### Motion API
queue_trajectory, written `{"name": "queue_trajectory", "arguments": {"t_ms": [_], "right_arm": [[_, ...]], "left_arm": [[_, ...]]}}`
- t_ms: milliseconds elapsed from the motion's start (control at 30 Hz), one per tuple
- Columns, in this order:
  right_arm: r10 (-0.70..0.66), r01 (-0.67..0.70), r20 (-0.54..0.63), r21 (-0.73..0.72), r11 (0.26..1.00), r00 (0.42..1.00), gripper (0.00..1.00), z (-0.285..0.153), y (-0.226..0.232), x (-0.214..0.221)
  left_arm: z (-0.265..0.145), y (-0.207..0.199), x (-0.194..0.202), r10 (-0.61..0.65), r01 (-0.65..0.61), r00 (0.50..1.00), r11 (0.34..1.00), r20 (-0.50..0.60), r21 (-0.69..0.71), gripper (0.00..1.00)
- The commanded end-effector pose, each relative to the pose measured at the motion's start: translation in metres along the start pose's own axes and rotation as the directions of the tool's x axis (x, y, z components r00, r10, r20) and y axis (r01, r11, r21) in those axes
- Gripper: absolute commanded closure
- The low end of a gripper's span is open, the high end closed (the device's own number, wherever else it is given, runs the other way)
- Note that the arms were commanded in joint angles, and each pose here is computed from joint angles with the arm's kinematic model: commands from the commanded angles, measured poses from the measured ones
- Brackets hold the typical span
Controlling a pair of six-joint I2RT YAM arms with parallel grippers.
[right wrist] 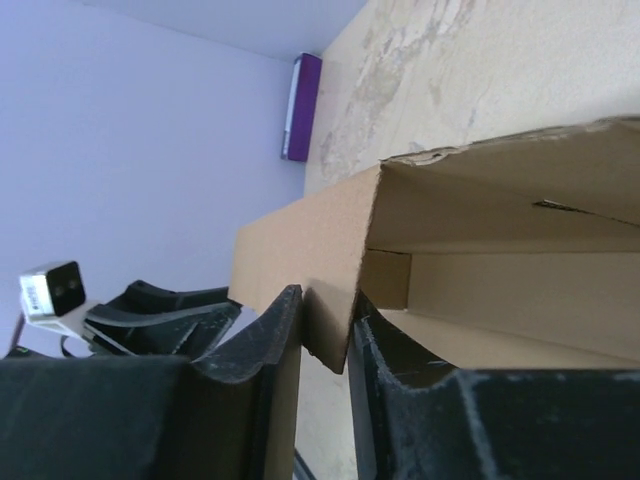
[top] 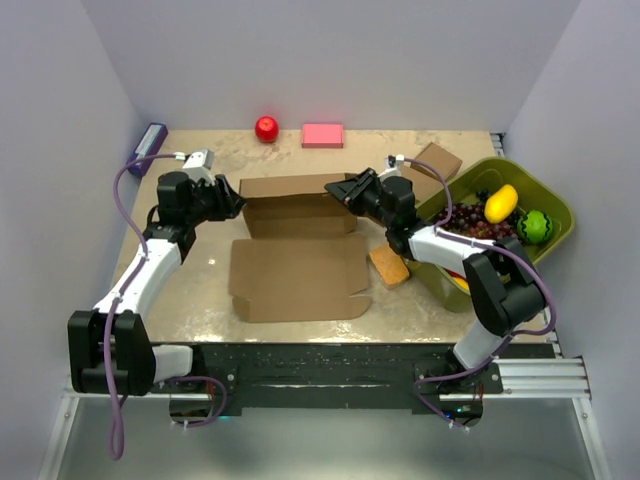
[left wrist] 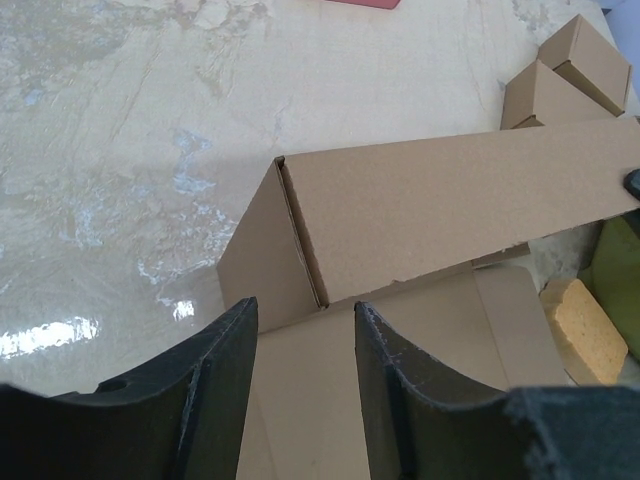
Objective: Fold the paper box
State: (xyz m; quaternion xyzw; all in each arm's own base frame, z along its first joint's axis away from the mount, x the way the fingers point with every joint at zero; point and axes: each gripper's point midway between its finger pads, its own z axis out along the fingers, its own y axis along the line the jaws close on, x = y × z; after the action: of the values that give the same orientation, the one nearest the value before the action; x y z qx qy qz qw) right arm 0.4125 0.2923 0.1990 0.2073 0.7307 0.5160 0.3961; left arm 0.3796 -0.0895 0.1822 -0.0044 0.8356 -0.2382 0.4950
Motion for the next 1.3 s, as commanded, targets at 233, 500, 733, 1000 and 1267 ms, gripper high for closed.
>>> {"name": "queue_trajectory", "arguments": {"t_ms": [233, 500, 733, 1000, 1267], "right_arm": [[0.032, -0.029, 0.057, -0.051, 0.998, 0.998, 1.00, 0.005, 0.010, -0.012], [0.037, -0.037, 0.015, -0.018, 0.999, 0.999, 1.00, 0.014, -0.010, 0.003], [0.047, -0.048, -0.024, -0.022, 0.999, 0.999, 1.00, 0.022, -0.011, 0.017], [0.037, -0.040, -0.082, -0.036, 0.999, 0.996, 1.00, 0.037, -0.002, 0.040], [0.019, -0.021, -0.081, -0.018, 1.000, 0.997, 0.65, 0.036, -0.002, 0.041]], "left_arm": [[0.001, -0.003, -0.006, -0.002, 0.002, 1.000, 1.000, 0.023, 0.025, 0.52], [-0.013, -0.001, -0.027, 0.044, -0.041, 0.995, 0.999, 0.092, -0.026, 0.33], [-0.027, 0.012, -0.042, 0.042, -0.028, 0.987, 0.995, 0.155, -0.095, 0.24], [-0.029, 0.031, -0.045, 0.007, 0.014, 0.986, 0.992, 0.165, -0.127, 0.28], [-0.022, 0.051, -0.047, -0.068, 0.087, 0.984, 0.990, 0.162, -0.111, 0.37]]}}
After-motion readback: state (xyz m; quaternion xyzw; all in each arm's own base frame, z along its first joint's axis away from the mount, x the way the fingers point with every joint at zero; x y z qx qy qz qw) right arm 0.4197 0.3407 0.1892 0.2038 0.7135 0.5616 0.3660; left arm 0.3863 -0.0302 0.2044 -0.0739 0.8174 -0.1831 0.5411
